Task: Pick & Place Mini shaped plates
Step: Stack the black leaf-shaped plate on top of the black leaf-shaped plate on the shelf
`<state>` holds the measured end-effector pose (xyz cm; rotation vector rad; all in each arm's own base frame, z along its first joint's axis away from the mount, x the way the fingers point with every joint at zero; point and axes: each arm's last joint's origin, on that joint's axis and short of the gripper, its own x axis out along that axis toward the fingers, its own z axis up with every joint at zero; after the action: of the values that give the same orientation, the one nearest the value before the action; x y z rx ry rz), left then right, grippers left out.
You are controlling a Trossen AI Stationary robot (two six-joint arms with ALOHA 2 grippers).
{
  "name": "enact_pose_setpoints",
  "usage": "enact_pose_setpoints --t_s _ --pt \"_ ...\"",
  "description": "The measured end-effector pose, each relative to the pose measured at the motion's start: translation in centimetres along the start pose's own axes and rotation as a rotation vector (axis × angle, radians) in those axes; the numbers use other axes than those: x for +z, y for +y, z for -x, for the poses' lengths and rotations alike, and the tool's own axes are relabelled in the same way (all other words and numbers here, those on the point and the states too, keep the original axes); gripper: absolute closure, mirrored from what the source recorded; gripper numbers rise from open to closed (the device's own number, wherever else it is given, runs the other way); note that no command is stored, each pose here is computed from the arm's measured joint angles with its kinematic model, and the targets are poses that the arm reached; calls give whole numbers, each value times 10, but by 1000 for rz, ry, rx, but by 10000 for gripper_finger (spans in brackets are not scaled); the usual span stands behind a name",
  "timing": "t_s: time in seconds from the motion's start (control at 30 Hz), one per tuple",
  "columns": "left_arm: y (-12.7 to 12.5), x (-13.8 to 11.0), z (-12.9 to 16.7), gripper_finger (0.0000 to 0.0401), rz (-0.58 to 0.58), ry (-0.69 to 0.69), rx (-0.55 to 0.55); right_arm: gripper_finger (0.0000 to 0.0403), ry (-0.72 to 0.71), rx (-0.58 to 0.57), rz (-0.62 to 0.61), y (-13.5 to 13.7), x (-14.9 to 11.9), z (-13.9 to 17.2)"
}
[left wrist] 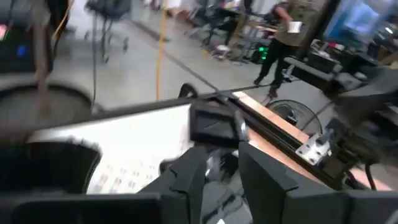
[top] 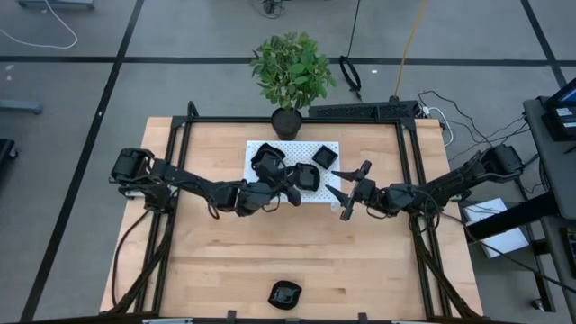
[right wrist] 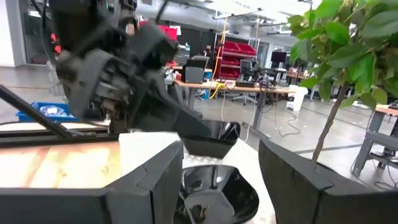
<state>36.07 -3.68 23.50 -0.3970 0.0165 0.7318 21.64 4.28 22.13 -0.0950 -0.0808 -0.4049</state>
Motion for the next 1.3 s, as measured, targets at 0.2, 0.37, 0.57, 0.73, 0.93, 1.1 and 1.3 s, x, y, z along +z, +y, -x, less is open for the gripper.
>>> enact_pose_setpoints --t_s 0.2,0.37,0.57,0.73,0.93,1.1,1.3 --pt "-23 12 25 289 -280 -33 -265 206 8 12 2 2 -1 1" --pt "-48 17 63 287 -447 27 -534 206 4 42 28 7 0 5" --pt "-80 21 102 248 -518 453 -544 209 13 66 18 12 0 9" --pt "-95 -22 125 204 -672 652 -563 209 13 79 -9 14 0 10" --pt "-96 -82 123 195 -707 794 -510 213 17 98 -14 17 0 13" --pt "-90 -119 114 209 -663 944 -462 213 21 98 -6 17 -1 13" --pt "-87 -135 111 220 -631 1043 -465 215 20 98 4 17 -1 13"
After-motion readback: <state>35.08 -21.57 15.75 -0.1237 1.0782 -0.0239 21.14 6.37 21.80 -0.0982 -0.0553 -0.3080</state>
